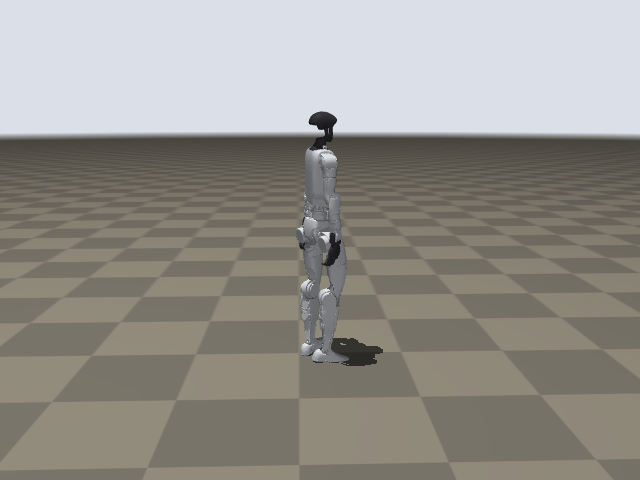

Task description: In place motions

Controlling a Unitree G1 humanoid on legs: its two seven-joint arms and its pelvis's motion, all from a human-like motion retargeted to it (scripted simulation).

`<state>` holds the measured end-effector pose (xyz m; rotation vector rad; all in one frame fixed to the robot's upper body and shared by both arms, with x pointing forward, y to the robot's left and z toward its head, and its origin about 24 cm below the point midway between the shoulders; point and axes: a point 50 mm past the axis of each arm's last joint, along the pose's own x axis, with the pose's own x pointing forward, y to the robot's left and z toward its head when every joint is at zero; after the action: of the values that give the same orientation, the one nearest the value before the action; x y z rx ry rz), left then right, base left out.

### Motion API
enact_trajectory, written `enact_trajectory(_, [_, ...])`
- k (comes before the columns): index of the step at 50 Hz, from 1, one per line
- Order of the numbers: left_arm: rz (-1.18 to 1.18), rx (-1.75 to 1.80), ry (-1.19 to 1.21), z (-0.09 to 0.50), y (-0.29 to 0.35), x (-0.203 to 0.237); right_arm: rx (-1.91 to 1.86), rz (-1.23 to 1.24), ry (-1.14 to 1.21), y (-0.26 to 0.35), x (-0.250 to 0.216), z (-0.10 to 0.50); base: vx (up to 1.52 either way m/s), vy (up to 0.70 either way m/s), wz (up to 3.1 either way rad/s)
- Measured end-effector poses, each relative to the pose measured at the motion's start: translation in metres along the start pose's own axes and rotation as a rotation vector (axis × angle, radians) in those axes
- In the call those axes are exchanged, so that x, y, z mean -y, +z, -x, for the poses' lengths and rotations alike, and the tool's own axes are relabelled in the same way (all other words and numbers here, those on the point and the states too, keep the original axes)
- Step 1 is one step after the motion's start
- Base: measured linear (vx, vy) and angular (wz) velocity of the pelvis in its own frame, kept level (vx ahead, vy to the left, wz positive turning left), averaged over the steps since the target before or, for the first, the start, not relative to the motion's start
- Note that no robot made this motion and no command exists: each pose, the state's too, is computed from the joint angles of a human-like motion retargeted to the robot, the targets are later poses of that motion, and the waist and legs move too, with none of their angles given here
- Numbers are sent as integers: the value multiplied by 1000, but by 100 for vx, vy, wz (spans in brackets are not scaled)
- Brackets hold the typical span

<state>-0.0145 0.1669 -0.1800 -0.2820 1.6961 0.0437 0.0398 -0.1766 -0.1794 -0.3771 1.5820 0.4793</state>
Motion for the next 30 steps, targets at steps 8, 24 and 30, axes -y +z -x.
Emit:
enact_trajectory(8, [16, -17, 10, 0, -7, -3, 7, -6, 12, 1, -3, -1, 19, -10, 4])
enact_trajectory(24, [-34, 128, 38, 4, 31, -3, -28, -72, -72, -11, 27, 6, 13, -3, 8])
enact_trajectory(30, [-69, 163, 30, 5, 41, 1, -2, -79, -102, -6, 38, 9, -8, 8, -6])
